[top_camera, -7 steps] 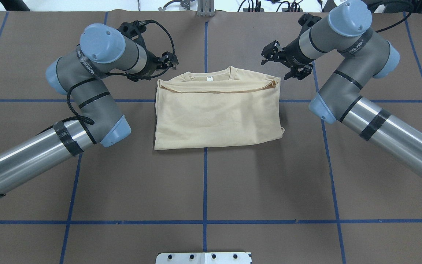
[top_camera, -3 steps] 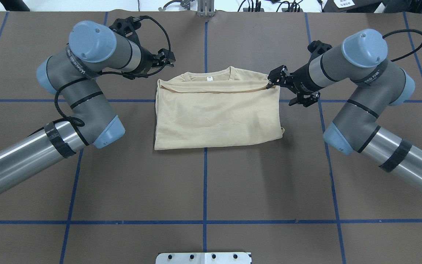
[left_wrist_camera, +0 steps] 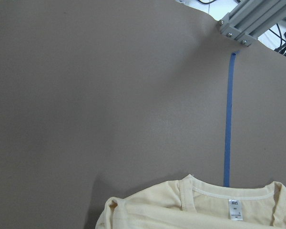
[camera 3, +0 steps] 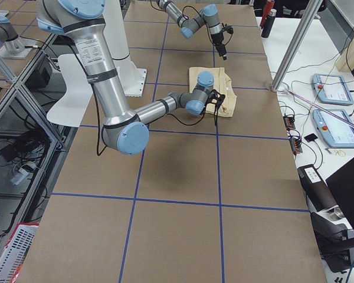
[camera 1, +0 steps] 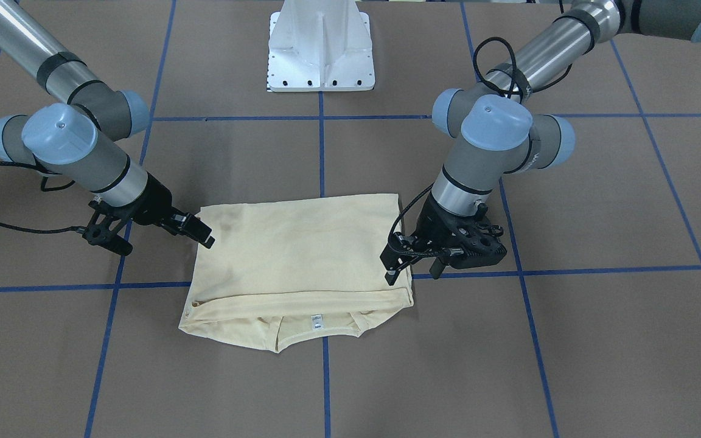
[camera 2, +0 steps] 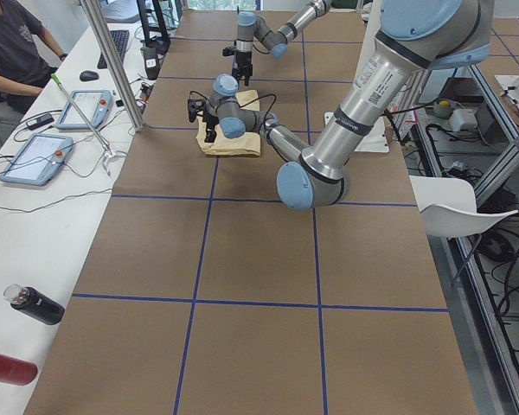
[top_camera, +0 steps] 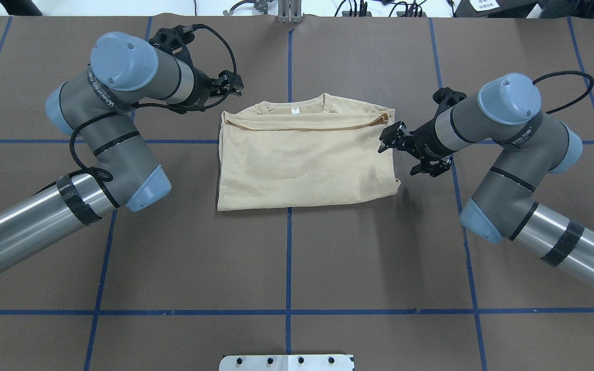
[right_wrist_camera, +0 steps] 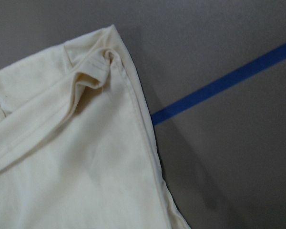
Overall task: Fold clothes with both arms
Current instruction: 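Move the right gripper down to the folded shirt's side edge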
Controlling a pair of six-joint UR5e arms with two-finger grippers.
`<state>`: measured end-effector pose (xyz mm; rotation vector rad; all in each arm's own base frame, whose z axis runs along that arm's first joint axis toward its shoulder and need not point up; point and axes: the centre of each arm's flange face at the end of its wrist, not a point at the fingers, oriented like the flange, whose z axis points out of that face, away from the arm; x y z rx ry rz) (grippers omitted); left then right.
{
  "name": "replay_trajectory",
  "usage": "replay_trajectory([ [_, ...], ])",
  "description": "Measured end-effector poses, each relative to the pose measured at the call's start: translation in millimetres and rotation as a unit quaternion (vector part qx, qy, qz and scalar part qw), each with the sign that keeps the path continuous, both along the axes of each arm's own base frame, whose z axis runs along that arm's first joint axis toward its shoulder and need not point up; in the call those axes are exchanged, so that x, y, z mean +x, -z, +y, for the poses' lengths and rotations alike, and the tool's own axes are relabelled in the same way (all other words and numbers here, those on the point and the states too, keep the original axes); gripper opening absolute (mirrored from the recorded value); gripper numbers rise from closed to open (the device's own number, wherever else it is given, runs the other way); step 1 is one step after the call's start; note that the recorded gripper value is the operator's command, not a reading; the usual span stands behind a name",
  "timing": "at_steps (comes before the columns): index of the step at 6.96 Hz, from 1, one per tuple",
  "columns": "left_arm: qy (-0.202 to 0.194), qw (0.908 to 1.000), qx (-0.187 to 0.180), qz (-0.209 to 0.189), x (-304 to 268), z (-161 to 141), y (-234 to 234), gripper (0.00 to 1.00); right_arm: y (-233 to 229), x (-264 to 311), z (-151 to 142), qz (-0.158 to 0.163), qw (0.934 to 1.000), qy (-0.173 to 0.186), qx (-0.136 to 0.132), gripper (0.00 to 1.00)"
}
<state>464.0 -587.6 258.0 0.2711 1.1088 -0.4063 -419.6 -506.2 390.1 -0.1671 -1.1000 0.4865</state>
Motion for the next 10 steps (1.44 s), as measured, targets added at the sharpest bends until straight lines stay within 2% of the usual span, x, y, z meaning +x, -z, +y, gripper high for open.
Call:
replay_trajectory([
  [3,0.0,1.0,0.0,0.001,0,1,1,1.0,-1,-20,43,-0.004,0.9996,0.028,-0.006,0.98],
  [5,-0.001,1.0,0.0,0.001,0,1,0,1.0,-5,-30,52,0.002,0.9996,0.028,-0.003,0.97],
  [6,-0.001,1.0,0.0,0.0,0,1,0,1.0,-6,-32,52,0.004,0.9996,0.027,-0.002,0.81],
  [8,-0.001,1.0,-0.001,0.0,-1,1,-1,1.0,-8,-32,52,0.006,0.9996,0.026,-0.003,0.0],
  [10,0.001,1.0,-0.002,0.0,-1,0,-2,1.0,-7,-30,50,0.005,0.9997,0.024,-0.003,0.0],
])
